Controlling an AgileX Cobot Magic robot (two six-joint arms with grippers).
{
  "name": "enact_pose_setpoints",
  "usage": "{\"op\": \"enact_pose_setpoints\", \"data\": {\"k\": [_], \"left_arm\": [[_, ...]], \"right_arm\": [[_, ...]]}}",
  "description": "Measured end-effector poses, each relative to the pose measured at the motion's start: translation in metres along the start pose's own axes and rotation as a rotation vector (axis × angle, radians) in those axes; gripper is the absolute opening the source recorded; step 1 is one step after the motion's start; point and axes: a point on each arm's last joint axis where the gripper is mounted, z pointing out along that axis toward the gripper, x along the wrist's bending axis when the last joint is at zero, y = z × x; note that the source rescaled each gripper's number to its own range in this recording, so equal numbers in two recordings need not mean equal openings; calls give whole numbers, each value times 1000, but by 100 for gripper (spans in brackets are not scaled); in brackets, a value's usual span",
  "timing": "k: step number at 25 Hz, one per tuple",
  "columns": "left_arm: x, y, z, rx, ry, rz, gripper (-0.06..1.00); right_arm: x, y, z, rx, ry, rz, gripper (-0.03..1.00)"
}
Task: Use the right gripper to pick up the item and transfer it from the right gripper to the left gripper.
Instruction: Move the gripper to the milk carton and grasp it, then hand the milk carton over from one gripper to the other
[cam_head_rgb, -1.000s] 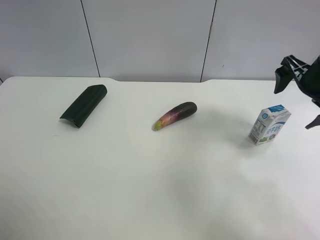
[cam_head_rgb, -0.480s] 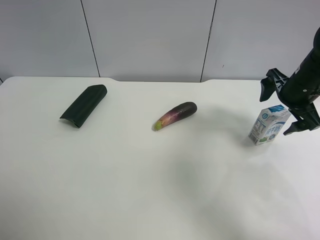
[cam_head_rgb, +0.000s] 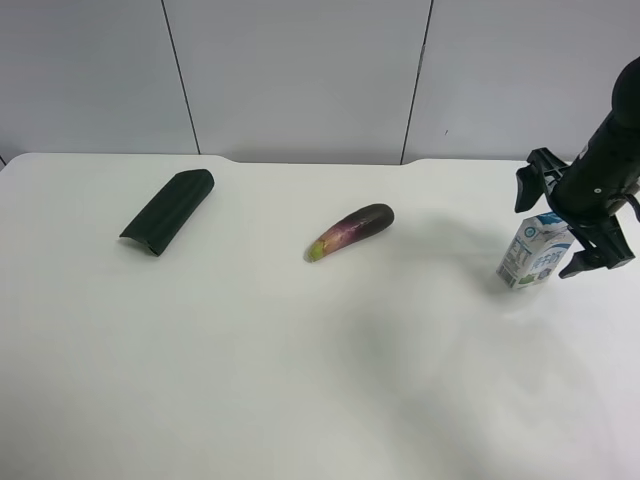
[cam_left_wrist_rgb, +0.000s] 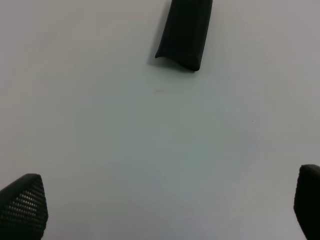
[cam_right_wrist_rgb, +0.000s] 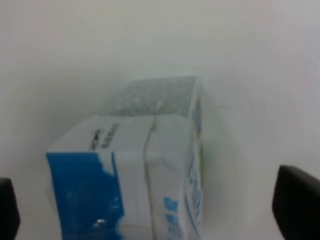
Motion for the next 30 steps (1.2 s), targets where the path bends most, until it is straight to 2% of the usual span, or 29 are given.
{"op": "enact_pose_setpoints", "data": {"k": [2, 3, 6, 8, 9, 15, 19, 24, 30], "left_arm": [[0, 0, 0, 0, 0, 0, 100], [0, 0, 0, 0, 0, 0, 100], [0, 0, 0, 0, 0, 0, 100], [0, 0, 0, 0, 0, 0, 100], [0, 0, 0, 0, 0, 0, 100], [0, 0, 0, 0, 0, 0, 100], [0, 0, 0, 0, 0, 0, 100], [0, 0, 0, 0, 0, 0, 100], [0, 0, 0, 0, 0, 0, 100]], "right_arm": [[0, 0, 0, 1, -4, 0, 92], [-1, 0, 0, 2, -12, 0, 81], [-4, -1, 0, 15, -39, 10, 46], [-5, -2, 0, 26, -52, 21, 12], [-5, -3, 0, 29, -58, 24, 0], [-6, -4, -1, 51, -68, 48, 2], [-6, -5, -2, 60, -65, -13, 2], [-5, -8, -17, 97, -13, -195, 2], [-3, -17, -55, 161, 145, -466, 2]]}}
